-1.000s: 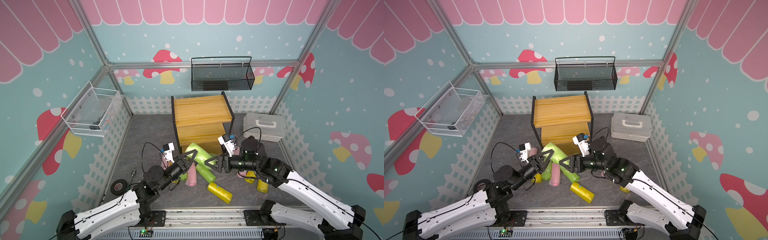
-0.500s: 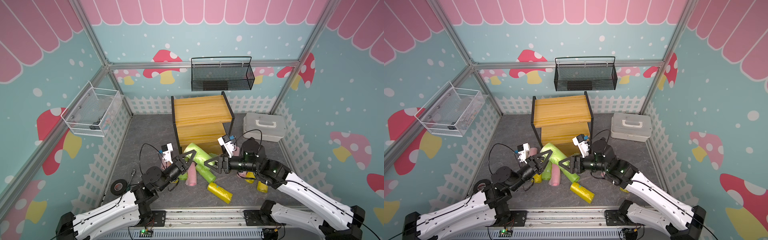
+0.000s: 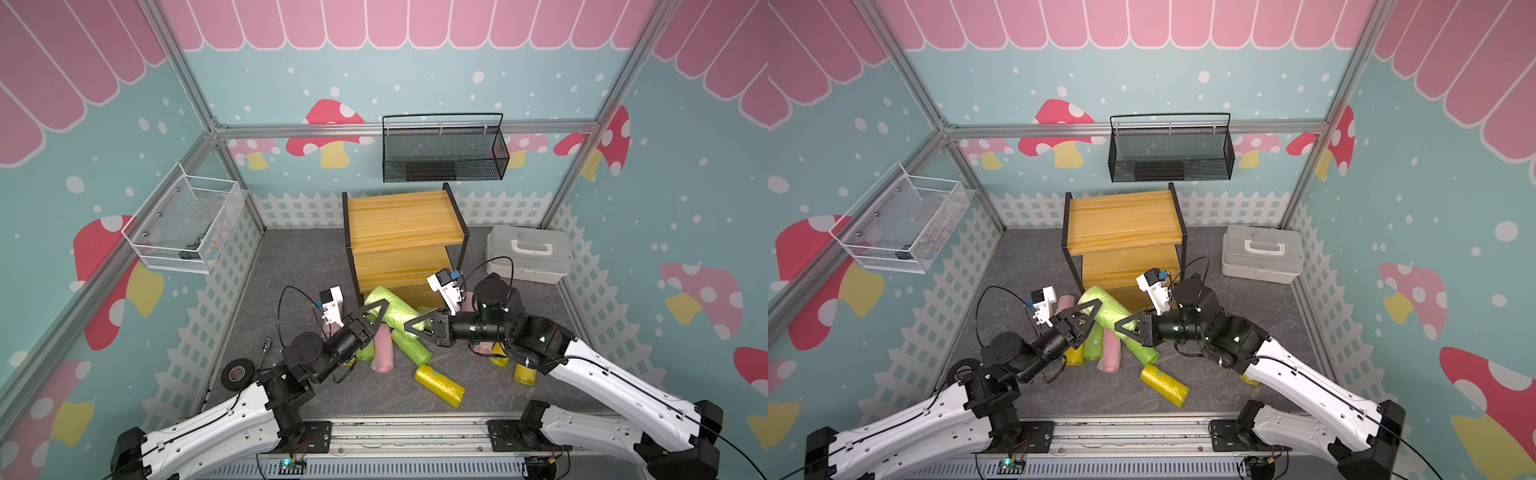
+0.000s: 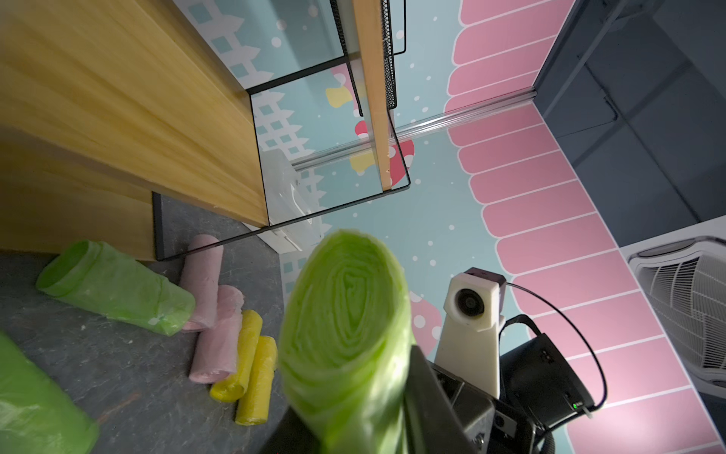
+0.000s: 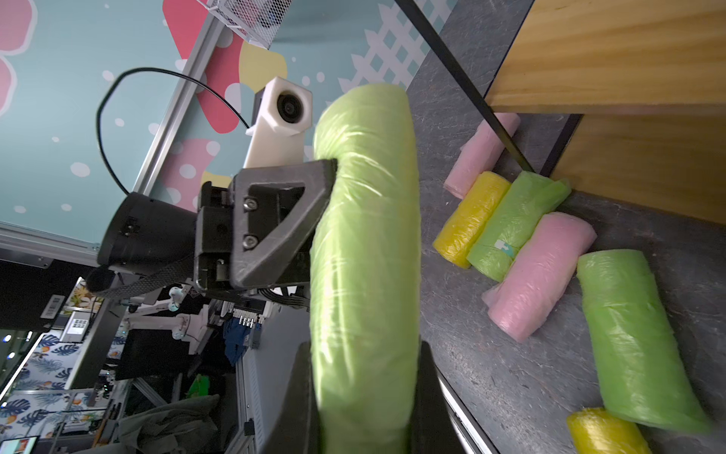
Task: Sort the rolls of trash bags by color and place them on the shelf
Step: Pick up the roll of trash bags from the center of the board.
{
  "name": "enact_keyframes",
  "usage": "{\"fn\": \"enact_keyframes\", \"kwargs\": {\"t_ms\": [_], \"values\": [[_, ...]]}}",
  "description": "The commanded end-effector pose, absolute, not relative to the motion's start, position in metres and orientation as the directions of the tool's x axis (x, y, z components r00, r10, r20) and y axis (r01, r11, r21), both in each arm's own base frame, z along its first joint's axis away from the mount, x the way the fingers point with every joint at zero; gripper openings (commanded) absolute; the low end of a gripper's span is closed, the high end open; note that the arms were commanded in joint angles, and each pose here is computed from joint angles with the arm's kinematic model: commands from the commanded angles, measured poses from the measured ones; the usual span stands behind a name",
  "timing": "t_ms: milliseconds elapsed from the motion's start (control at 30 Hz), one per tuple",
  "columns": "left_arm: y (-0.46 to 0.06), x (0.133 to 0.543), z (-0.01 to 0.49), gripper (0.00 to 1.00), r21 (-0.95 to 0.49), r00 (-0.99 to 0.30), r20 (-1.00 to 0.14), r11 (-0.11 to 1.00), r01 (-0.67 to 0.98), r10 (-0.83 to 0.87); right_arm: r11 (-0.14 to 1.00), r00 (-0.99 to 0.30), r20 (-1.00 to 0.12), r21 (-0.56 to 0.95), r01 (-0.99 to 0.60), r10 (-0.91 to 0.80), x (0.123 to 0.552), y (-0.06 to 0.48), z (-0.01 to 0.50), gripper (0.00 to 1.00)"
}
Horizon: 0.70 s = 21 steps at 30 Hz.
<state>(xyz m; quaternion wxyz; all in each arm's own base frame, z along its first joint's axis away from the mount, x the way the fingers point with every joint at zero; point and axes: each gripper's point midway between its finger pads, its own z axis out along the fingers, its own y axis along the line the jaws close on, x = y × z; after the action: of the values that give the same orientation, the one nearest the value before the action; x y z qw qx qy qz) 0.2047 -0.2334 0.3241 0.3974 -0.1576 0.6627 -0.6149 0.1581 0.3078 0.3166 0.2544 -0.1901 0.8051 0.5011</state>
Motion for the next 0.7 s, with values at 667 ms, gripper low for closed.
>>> {"fn": "enact_keyframes", "kwargs": {"t_ms": [667], "values": [[-0.108,0.181,0.366,0.95,-0.616,-0.401,-0.762,0.761,0.204,-0.509,0.662,-0.559,-0.730,0.647,-0.379,0.393,0.335,0.371,0.453,0.00]]}}
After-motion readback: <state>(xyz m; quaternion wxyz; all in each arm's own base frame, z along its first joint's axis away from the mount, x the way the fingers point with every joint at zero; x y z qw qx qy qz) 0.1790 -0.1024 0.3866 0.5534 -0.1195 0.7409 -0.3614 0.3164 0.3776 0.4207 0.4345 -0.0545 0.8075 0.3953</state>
